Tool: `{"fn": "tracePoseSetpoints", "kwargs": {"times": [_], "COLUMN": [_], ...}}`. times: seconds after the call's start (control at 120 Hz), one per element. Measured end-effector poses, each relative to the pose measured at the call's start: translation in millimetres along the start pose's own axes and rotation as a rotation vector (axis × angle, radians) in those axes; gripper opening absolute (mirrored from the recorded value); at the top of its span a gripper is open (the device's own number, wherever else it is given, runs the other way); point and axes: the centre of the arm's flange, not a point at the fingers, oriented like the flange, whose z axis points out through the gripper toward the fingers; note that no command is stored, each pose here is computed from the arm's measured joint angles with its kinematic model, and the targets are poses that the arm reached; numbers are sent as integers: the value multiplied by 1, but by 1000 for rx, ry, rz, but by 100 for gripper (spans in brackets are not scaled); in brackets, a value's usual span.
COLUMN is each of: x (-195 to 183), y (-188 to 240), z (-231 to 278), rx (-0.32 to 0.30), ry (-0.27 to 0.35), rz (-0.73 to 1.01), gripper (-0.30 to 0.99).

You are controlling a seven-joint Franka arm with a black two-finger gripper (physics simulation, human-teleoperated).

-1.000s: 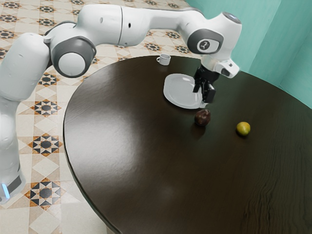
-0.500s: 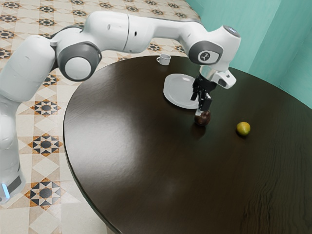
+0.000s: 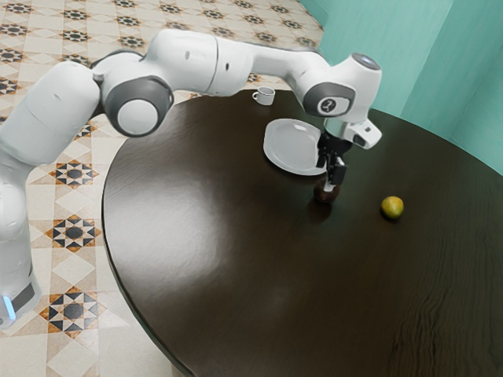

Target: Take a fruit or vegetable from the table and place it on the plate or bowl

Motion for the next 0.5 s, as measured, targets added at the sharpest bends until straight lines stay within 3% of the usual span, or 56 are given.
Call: {"fn": "tracePoseSetpoints", "kwargs": {"times": [0.192,0.5], "x": [7,13], "y": [-1,-5], "z": [7,31], "rx": [-9,-32], "ry": [41,50], "rz": [2,-3], "gripper": [69,69]}}
